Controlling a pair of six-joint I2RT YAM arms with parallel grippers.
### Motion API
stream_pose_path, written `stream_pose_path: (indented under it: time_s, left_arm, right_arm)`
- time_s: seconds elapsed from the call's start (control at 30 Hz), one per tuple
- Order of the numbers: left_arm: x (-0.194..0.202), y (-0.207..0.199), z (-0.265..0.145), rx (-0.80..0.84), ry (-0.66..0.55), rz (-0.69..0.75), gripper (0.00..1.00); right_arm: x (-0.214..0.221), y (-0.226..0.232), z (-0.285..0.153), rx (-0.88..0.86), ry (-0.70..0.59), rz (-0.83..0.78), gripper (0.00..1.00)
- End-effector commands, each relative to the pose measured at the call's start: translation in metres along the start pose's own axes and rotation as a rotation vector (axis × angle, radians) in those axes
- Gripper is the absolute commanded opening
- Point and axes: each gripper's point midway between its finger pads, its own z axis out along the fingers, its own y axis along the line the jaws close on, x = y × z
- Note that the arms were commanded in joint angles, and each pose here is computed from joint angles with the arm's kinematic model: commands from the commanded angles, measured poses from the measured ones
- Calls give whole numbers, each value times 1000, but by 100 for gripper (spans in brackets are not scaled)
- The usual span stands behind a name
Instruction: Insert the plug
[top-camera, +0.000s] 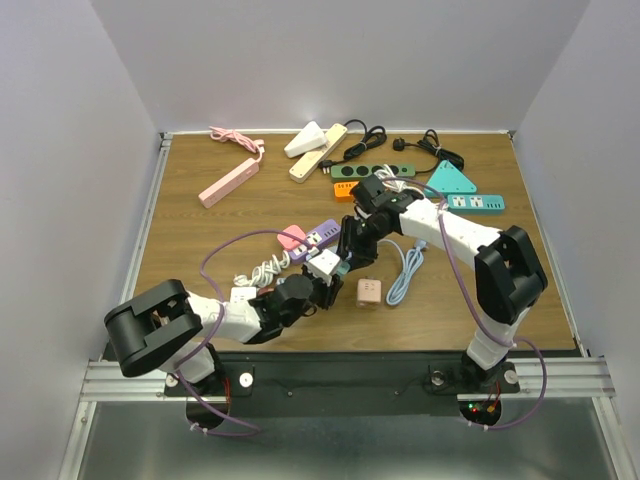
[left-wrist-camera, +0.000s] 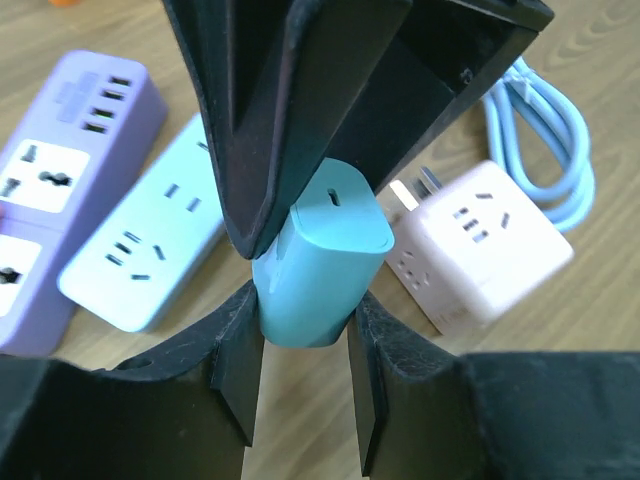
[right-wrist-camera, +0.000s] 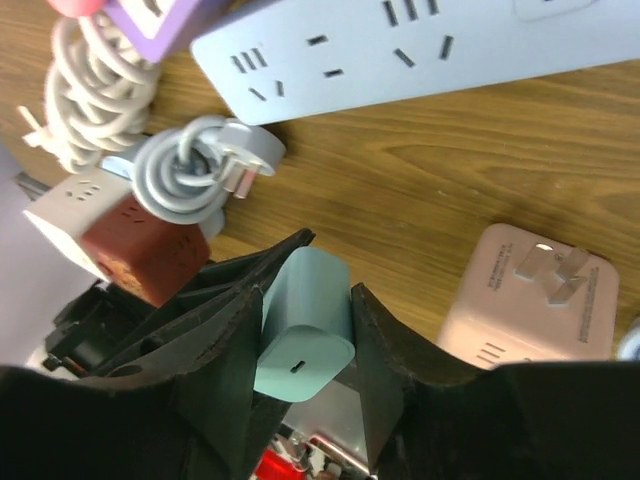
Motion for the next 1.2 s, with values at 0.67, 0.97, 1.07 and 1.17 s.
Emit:
stream_pose_path:
  time_s: [0.67,0.97,1.07,1.17]
  left_arm:
    - [-22,-50,-7,397,12,-111,0]
    - [-30,-52,-7,414,3,-116,0]
    - [-35,-53,-9,420,-11,-128,0]
    - [-42,-55,-11,430,-30,-151,0]
  right_arm:
    - [-36,2,-104,-106,-284,-417,88]
    - [5,10,-96,-246,-147,-467,88]
    - [9,10,-89,-256,-133,-465,88]
    - [21,16,-82,-279,-98,-482,88]
